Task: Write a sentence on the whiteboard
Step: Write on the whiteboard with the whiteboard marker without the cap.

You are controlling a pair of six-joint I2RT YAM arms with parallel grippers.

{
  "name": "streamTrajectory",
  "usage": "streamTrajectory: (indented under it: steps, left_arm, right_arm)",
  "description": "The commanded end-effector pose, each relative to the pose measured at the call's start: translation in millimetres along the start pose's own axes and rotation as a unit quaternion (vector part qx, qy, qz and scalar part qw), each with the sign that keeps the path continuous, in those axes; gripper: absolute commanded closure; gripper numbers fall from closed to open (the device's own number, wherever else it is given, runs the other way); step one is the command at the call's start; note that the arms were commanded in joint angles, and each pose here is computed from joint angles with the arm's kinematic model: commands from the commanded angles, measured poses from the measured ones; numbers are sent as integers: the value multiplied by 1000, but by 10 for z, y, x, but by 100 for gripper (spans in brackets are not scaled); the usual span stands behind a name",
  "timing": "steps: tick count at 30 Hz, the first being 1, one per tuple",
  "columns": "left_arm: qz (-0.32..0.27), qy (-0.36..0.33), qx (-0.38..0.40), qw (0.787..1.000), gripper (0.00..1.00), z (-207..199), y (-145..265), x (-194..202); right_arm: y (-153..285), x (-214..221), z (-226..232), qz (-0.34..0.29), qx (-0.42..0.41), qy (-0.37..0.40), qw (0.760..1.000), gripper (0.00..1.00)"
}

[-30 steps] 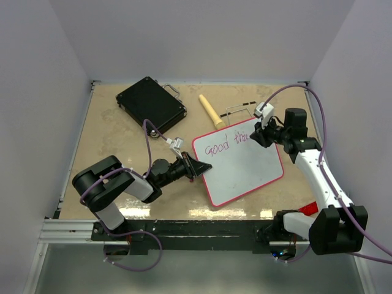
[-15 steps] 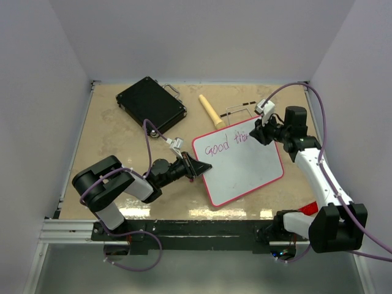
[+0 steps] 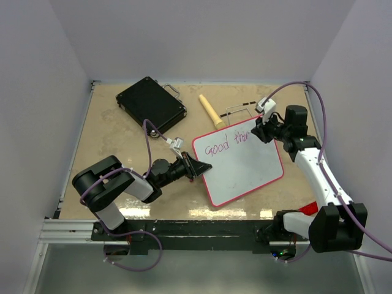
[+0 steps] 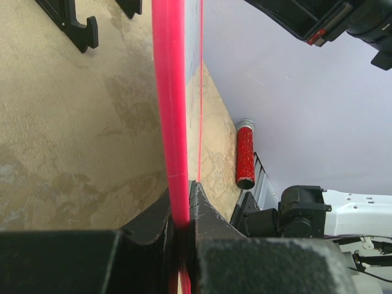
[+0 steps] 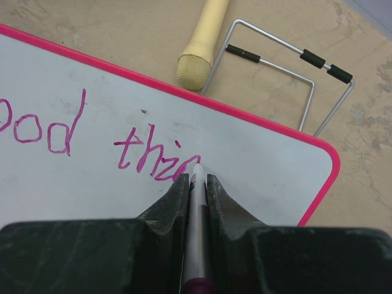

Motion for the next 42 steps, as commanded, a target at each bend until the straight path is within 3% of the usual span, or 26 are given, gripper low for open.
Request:
streamTrajectory:
  steps: [1, 7, 25, 42]
  left_arm:
    - [-59, -69, 90, 992, 100, -230, -1, -190]
    - [-59, -69, 92, 992, 100, -232, -8, -190]
    - [-59, -70, 89, 992, 100, -224, -1, -191]
    - [-59, -70, 92, 992, 100, -234, 0, -191]
  right_arm:
    - [88, 18, 55, 15, -22, 23, 999, 100]
    - [119, 57, 64, 25, -15, 23, 999, 100]
    - [50, -137, -89, -22, 52, 3, 998, 100]
    - [53, -13, 24, 0, -13, 14, 1000, 100]
Point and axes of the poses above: each gripper's point midway between its finger pads, its own y axis back along the fingers, its own z axis along the line the jaws close on, x = y × z, the point moved 10 cm from there along y, back along the fingers, and after that the axes turned 8 degrees about -y, right-handed, at the moved point
